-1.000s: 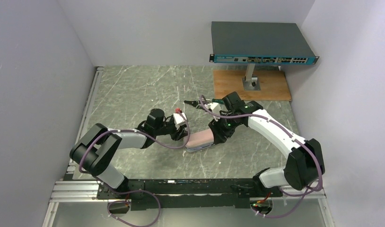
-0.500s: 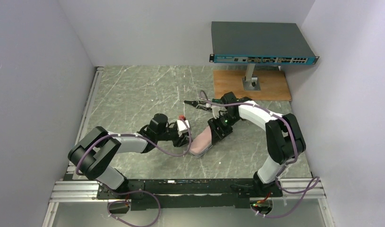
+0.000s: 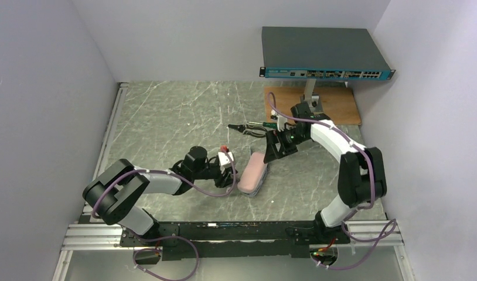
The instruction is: Open the umbrella
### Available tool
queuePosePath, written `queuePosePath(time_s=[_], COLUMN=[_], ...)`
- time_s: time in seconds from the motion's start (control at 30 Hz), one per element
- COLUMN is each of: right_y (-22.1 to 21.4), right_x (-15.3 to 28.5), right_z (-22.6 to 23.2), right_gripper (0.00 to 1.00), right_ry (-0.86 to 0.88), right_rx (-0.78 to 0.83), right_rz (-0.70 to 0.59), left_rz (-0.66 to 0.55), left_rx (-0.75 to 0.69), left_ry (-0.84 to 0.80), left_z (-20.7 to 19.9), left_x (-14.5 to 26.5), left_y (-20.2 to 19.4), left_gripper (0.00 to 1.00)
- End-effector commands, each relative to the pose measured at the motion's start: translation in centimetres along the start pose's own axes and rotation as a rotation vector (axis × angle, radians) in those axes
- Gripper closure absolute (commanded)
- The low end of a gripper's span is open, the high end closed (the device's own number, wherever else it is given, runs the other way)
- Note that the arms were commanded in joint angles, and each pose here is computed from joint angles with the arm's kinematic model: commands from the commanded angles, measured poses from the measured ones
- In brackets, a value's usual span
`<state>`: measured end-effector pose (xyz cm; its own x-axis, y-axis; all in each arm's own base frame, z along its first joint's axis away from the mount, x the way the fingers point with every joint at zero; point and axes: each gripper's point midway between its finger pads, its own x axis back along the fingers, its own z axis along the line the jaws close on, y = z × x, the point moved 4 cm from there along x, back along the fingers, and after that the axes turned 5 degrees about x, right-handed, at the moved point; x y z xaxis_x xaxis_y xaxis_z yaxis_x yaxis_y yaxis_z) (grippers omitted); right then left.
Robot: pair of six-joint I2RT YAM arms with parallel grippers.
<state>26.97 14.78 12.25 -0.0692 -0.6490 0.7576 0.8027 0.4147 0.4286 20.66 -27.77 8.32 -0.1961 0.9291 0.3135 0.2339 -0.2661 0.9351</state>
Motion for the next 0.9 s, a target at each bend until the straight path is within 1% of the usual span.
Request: queuePosePath(time_s=[0.0,0.13,0.27,0.37,0.4,0.47,0.57,0.63,0.7,0.77,0.87], right_y=[-1.5,-2.8,-3.2,-3.5,-3.5,-3.5,-3.4,-3.6,-4.1,-4.6,-5.1], right_x=[1.3,-0.1,-1.7,-2.8,-3.1,-3.6,-4.0,-4.2,-4.5,-4.7,-5.1], right_z=[3.4,3.8,3.7,3.1,2.8,2.2,1.5,1.2,1.0,0.8,0.6], right_gripper=[0.08,0.04,0.00,0.00,0.02,0.10,0.34,0.46,0.57,0.67,0.74], right_ry=[0.090,0.147,0.197,0.198,0.196,0.183,0.164,0.159,0.153,0.155,0.157], right_rx=[-0.151,-0.273,-0.348,-0.370,-0.375,-0.378,-0.348,-0.333,-0.329,-0.331,-0.344], right_rz=[-0.029,-0.014,0.006,0.022,0.029,0.042,0.055,0.062,0.075,0.085,0.092], left_rz=[-0.036,-0.011,-0.026,-0.044,-0.052,-0.067,-0.060,-0.057,-0.045,-0.028,-0.002], left_rx=[-0.035,-0.012,0.009,0.024,0.028,0.028,-0.002,-0.054,-0.067,-0.059,-0.048], left_ry=[-0.001,-0.022,-0.034,-0.033,-0.030,-0.031,-0.034,-0.049,-0.056,-0.054,-0.059], left_z=[-0.4,-0.8,-0.7,-0.5,-0.5,-0.5,-1.0,-1.8,-2.4,-2.9,-3.8], left_x=[0.7,-0.1,-2.0,-3.2,-3.5,-3.7,-2.9,-1.6,-0.6,0.1,0.4], left_y=[0.4,-0.4,0.4,1.2,1.5,1.9,1.5,0.9,0.2,-0.6,-1.9], left_gripper=[0.56,0.57,0.58,0.59,0.59,0.59,0.57,0.55,0.55,0.55,0.55])
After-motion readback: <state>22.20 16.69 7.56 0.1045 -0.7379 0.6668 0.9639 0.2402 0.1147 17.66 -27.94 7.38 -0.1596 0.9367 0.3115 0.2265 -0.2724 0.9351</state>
